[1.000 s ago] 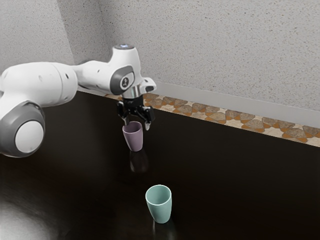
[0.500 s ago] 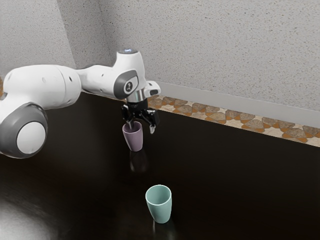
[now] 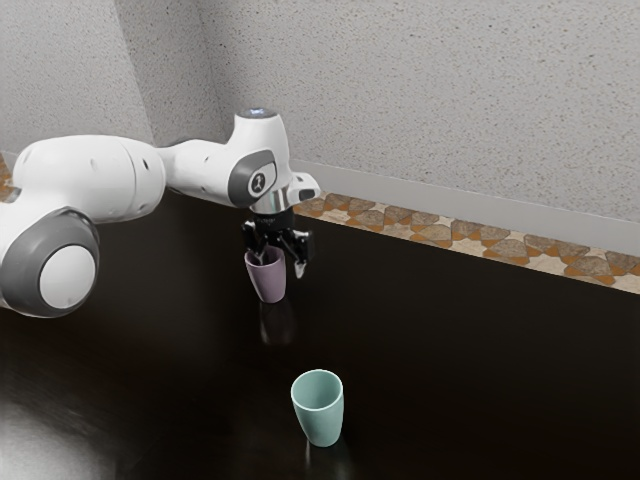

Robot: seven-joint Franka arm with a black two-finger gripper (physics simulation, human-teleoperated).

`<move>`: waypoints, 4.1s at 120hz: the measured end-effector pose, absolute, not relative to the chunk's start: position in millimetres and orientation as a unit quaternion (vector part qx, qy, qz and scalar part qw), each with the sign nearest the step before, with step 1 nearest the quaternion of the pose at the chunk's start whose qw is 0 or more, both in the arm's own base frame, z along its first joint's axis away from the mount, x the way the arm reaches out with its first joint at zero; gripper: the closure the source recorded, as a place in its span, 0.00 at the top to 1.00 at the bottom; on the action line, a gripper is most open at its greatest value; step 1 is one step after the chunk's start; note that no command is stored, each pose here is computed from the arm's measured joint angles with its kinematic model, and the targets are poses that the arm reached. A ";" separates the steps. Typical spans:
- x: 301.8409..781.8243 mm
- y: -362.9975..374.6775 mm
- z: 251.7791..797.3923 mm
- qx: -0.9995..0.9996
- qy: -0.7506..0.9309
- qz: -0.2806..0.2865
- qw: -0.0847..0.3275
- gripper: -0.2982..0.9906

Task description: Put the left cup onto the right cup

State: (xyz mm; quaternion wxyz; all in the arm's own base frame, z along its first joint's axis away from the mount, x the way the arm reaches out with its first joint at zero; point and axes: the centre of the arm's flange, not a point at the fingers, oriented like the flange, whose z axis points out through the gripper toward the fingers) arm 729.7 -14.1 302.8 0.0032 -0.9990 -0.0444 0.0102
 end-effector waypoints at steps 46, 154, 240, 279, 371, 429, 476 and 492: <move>730.5 -22.1 308.7 -0.999 -0.036 0.005 0.008 0.20; 690.4 -52.8 437.5 -0.996 -0.053 0.013 0.067 0.16; 601.5 -167.6 491.0 -0.988 -0.144 0.032 0.042 0.16; 559.0 -199.7 489.7 -0.974 -0.225 0.034 0.020 0.16; 521.4 -237.6 470.0 -0.931 -0.363 0.018 -0.004 0.16; 510.6 -246.3 448.3 -0.910 -0.414 0.029 -0.015 0.16; 508.1 -244.8 437.8 -0.896 -0.442 0.038 -0.019 0.16; 507.0 -244.1 434.1 -0.893 -0.447 0.041 -0.018 0.16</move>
